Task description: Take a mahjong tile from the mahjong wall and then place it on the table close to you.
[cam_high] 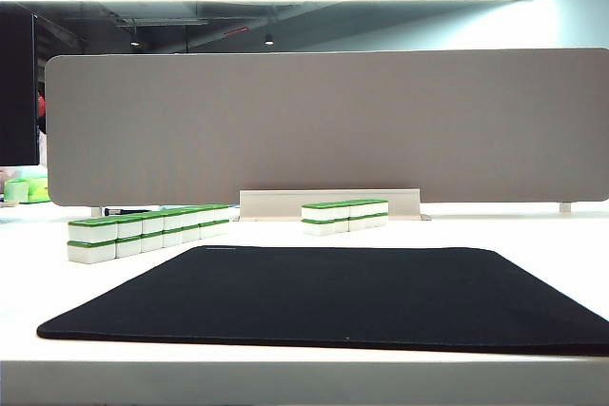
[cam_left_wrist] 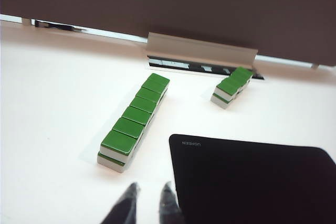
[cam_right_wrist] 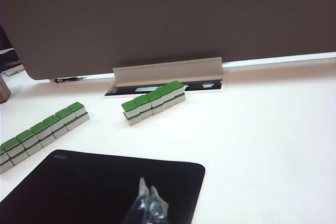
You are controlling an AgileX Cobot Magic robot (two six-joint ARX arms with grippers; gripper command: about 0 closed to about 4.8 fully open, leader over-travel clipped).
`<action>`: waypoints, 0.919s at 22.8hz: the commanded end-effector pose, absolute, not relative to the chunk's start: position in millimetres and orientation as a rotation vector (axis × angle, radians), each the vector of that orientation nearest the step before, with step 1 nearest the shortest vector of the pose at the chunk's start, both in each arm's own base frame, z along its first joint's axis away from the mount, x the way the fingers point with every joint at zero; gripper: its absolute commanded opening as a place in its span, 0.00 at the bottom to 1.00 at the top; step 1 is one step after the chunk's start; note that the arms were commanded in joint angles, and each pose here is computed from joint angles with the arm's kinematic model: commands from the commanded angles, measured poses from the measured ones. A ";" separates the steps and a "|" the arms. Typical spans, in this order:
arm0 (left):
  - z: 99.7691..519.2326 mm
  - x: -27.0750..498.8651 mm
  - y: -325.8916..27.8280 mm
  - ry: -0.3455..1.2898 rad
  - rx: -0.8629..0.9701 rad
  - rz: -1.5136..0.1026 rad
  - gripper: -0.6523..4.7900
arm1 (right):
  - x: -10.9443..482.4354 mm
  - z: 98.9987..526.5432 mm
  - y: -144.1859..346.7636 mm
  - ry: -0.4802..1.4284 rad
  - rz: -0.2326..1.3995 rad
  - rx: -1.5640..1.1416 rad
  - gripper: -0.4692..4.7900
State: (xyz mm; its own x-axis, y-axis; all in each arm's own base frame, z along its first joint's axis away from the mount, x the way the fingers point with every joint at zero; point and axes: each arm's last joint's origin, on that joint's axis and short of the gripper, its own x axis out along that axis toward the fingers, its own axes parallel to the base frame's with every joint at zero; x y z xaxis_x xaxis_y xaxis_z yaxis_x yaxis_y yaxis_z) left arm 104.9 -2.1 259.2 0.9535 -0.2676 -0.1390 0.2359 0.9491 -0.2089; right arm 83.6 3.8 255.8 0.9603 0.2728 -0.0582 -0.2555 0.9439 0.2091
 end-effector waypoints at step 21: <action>290.0 165.2 0.7 0.423 -0.102 -0.335 0.22 | 133.6 274.7 15.0 0.316 0.457 0.246 0.09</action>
